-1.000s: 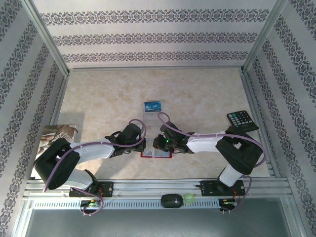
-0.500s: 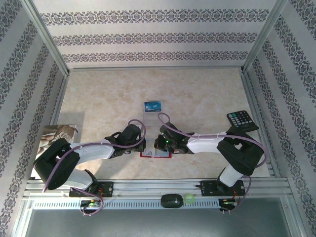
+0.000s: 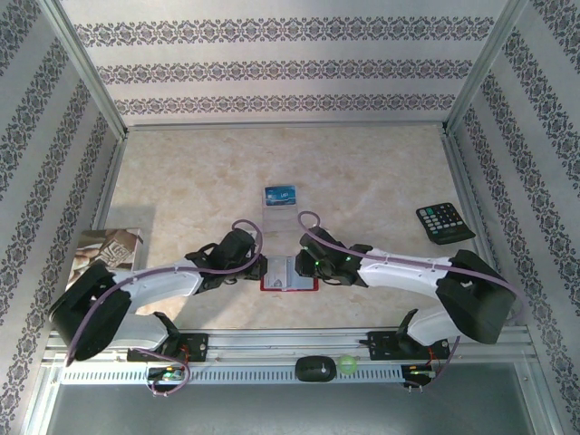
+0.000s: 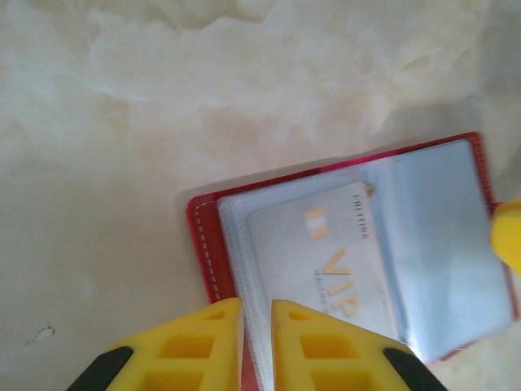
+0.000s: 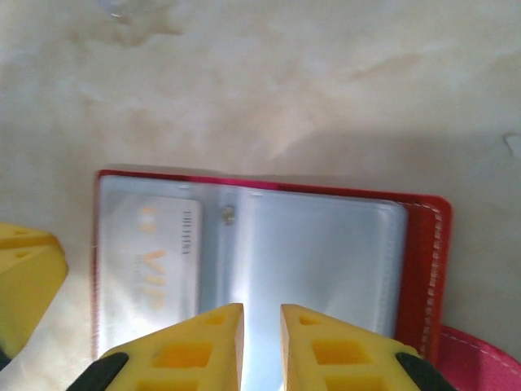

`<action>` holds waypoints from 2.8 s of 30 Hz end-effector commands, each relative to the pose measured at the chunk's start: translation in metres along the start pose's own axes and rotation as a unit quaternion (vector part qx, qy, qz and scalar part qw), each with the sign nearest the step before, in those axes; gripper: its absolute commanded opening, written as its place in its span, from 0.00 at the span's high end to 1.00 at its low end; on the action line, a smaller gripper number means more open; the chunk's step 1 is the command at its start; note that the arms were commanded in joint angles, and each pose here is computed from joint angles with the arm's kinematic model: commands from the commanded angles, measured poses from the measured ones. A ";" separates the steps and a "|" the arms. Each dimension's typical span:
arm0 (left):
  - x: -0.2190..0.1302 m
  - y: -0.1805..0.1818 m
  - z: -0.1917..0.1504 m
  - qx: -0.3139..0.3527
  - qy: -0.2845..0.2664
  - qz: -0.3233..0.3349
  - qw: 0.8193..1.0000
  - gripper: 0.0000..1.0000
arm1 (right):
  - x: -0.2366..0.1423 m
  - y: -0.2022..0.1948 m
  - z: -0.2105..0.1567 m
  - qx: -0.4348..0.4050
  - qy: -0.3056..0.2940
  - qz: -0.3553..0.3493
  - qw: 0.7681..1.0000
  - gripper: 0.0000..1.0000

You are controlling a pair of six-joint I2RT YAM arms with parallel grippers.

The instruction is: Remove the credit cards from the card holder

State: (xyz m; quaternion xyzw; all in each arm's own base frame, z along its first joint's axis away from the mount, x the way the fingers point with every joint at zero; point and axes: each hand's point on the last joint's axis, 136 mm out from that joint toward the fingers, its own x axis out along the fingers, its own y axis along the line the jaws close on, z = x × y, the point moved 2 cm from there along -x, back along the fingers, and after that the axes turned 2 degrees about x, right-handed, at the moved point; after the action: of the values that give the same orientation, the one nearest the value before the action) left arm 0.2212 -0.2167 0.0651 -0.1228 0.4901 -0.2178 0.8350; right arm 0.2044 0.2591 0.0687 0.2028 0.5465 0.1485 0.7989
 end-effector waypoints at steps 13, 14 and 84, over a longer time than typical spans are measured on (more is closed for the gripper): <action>0.007 0.006 -0.029 0.009 0.053 -0.004 0.999 0.86 | 0.020 0.015 -0.024 0.058 0.084 0.067 0.993 0.80; 0.007 0.008 -0.031 0.008 0.054 -0.004 0.998 0.86 | 0.020 0.014 -0.026 0.062 0.087 0.067 0.992 0.80; 0.022 -0.005 -0.059 -0.014 0.100 -0.035 0.994 0.93 | 0.039 -0.005 -0.031 0.111 0.089 0.092 0.986 0.99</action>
State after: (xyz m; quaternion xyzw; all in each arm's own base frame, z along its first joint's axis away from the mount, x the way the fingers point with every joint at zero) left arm 0.2035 -0.2339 0.0405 -0.1456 0.5244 -0.2504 0.8007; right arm 0.1857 0.2842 0.0351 0.3301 0.6187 0.2014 0.6838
